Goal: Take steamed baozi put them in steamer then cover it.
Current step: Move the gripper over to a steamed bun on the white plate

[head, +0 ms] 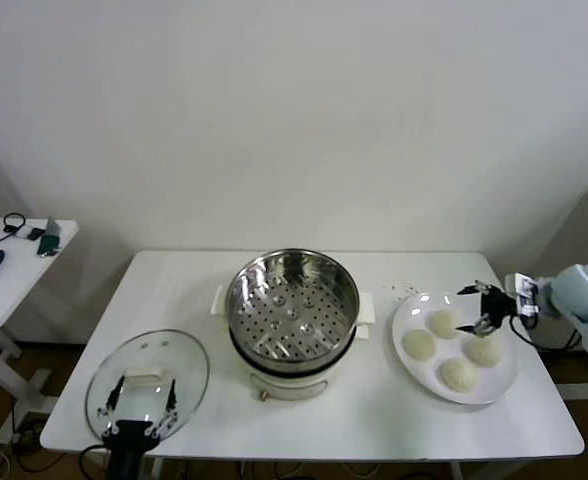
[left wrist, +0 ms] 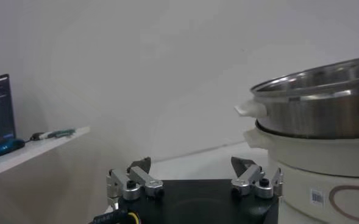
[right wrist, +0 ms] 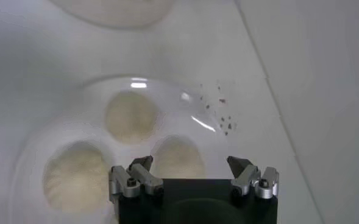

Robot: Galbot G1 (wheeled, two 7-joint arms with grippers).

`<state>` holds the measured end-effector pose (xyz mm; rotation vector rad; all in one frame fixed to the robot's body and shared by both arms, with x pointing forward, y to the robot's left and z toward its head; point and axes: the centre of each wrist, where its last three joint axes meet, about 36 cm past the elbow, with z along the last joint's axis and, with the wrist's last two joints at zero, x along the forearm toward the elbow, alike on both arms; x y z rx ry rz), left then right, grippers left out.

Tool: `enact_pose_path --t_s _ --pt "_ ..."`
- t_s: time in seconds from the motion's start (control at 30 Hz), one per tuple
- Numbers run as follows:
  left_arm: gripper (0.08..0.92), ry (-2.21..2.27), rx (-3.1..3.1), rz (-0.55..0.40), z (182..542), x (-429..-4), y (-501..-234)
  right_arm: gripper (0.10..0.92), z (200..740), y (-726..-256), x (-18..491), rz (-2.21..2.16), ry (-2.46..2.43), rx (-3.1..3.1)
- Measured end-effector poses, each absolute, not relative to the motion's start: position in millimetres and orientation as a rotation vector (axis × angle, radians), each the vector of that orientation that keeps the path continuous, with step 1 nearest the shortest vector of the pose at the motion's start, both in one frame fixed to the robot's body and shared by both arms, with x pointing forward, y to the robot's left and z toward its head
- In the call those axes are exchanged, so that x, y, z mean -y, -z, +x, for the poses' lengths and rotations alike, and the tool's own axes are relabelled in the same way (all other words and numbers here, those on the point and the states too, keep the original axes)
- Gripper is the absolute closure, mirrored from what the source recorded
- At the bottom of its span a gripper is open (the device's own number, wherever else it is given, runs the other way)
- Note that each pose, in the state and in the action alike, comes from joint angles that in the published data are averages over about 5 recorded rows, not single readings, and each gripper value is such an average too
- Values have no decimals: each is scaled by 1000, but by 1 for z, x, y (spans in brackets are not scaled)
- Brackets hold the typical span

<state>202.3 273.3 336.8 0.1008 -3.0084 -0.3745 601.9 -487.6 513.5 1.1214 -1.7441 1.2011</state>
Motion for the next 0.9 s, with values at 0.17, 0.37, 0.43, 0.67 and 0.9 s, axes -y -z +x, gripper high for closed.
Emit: enact_pose_path --t_s 0.17,0.37,0.43,0.67,0.9 --pt "177 383 3005 104 202 -275 -337 200 630 -516 474 1136 -1236 1621" --pt "177 402 3001 105 201 -279 -338 200 656 -509 453 1155 -1262 1493" --pt "177 404 3000 107 201 -280 -338 200 662 -506 447 1161 -1267 1458" --pt "177 408 2995 112 200 -281 -338 200 677 -495 429 1176 -1281 1363" --pt "177 412 2992 115 199 -282 -338 200 683 -484 418 1181 -1295 1303"
